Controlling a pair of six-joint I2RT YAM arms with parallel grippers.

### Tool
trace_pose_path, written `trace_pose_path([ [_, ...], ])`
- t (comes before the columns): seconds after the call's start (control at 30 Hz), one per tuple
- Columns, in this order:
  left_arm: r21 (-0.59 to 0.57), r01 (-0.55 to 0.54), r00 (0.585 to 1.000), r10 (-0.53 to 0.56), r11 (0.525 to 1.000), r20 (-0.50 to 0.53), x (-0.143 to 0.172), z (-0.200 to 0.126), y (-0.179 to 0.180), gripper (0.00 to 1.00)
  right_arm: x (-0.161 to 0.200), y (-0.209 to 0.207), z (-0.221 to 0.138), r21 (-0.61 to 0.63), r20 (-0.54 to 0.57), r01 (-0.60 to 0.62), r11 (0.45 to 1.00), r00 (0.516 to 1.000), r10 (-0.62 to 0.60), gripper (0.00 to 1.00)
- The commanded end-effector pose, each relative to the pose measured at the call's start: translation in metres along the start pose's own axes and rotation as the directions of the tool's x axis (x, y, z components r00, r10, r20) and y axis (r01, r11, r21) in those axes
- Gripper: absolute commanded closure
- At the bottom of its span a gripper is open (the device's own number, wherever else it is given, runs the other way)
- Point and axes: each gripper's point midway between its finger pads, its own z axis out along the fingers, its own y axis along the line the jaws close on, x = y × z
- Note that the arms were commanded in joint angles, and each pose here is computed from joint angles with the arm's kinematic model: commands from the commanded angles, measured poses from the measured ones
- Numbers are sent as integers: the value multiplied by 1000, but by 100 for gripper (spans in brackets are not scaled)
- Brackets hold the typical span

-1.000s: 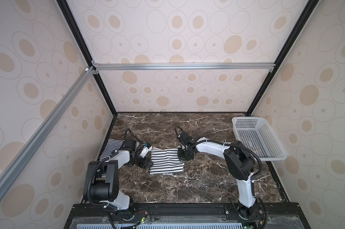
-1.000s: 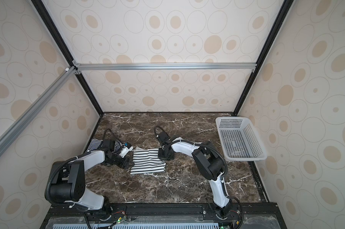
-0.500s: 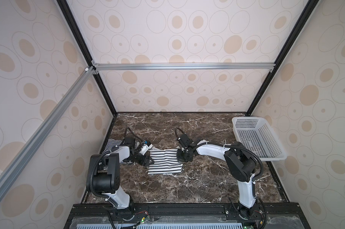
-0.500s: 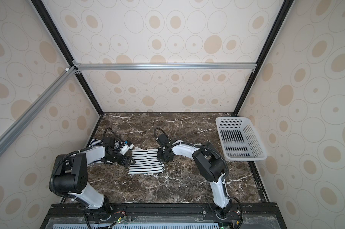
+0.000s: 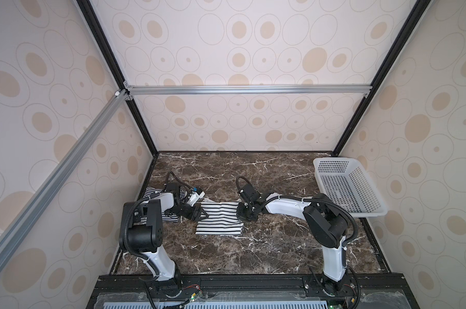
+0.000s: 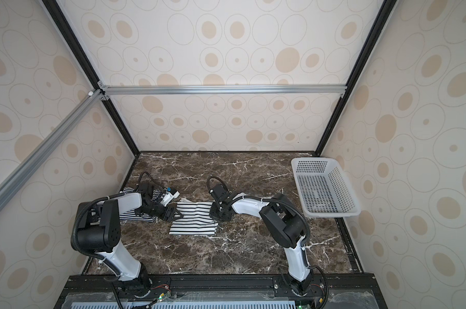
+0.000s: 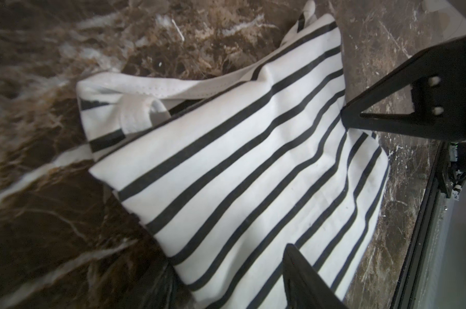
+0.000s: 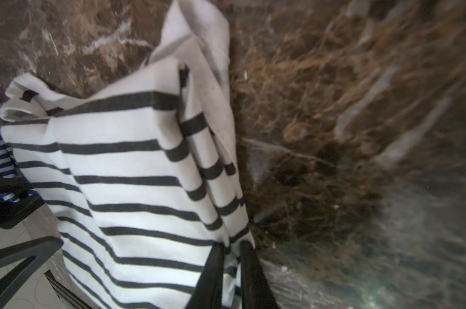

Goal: Fold and stack tank tops
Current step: Pick up the tank top from the center of the table.

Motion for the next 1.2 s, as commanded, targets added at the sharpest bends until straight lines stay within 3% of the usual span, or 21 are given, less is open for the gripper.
trace_pose_path([
  [0.0,-59,75,989,-82,995,-125,35,10,18,38,26,-31,16,103,-53,-59,993,996,65,85],
  [0.17,-84,101,986,-111,991,-121,33,12,28,43,28,-27,15,102,-47,-56,993,997,61,85],
  [0.43,-58,117,987,-122,991,-106,29,14,27,72,27,-30,12,114,-35,-55,992,998,59,86],
  [0.93,-32,142,984,-144,989,-109,29,19,28,68,33,-21,21,101,-42,-53,993,997,58,86],
  [1.07,-30,147,983,-149,989,-110,28,20,29,74,34,-22,20,103,-39,-55,993,998,59,86],
  [1.17,-24,146,983,-148,989,-105,26,19,28,86,33,-23,20,104,-34,-55,993,998,58,86],
])
